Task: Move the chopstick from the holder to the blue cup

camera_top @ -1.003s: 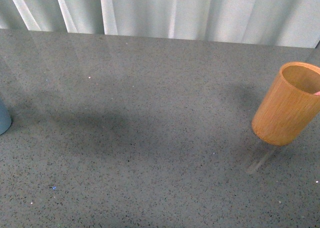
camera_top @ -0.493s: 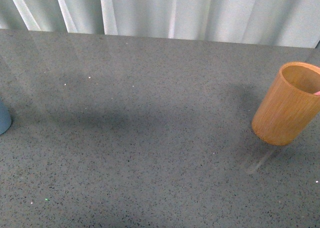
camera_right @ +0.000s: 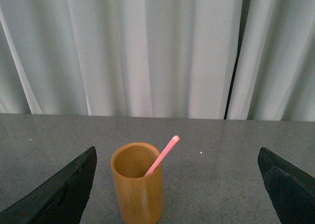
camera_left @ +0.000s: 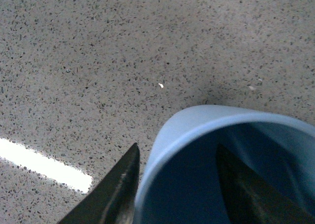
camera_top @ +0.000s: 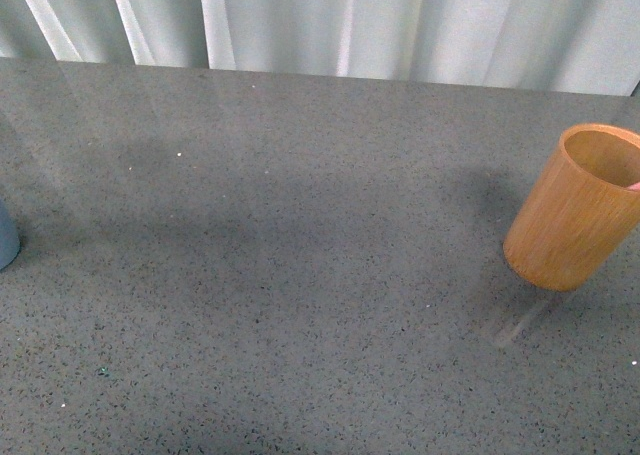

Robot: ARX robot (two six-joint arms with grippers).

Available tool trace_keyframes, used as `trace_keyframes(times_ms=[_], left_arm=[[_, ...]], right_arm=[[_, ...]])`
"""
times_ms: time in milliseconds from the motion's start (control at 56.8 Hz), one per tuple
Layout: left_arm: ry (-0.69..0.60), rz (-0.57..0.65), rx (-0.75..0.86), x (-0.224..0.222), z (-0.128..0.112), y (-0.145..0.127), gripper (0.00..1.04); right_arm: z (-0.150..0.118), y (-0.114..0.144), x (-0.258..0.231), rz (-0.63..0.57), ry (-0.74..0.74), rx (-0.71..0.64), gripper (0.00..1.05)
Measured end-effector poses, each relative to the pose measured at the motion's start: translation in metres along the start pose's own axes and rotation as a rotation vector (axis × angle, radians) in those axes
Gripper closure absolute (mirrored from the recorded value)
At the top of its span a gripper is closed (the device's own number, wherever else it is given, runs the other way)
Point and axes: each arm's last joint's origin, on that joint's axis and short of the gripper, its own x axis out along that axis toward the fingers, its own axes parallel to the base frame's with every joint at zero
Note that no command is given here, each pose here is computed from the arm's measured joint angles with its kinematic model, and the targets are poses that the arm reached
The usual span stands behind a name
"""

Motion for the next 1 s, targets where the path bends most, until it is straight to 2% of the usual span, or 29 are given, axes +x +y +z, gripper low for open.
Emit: trace_keyframes(times_ms=[229, 264, 405, 546, 669, 1003], left_arm=[[0.052, -0.004, 0.049, -0.005, -0.002, -0.015, 1.0], [0.058, -0.008, 0.049, -0.006, -0.002, -0.017, 1.02], [0.081, -0.037, 0.081, -0.017, -0.005, -0.029, 1.01], [0.09, -0.099, 0.127, -0.041, -0.009, -0.054, 1.01], [0.108, -0.181, 0.188, -0.063, -0.017, -0.09, 1.01], [0.149, -0.347, 0.372, -0.095, -0.051, -0.214, 1.01]], right_arm=[[0.0, 0.0, 0.0, 0.0, 0.0, 0.0, 0.1], [0.0, 0.0, 0.0, 0.0, 0.0, 0.0, 0.1], [0.0, 0.0, 0.0, 0.0, 0.0, 0.0, 0.1], [0.0, 0.0, 0.0, 0.0, 0.0, 0.0, 0.1], [0.0, 0.0, 0.0, 0.0, 0.0, 0.0, 0.1], [0.0, 0.0, 0.0, 0.0, 0.0, 0.0, 0.1]])
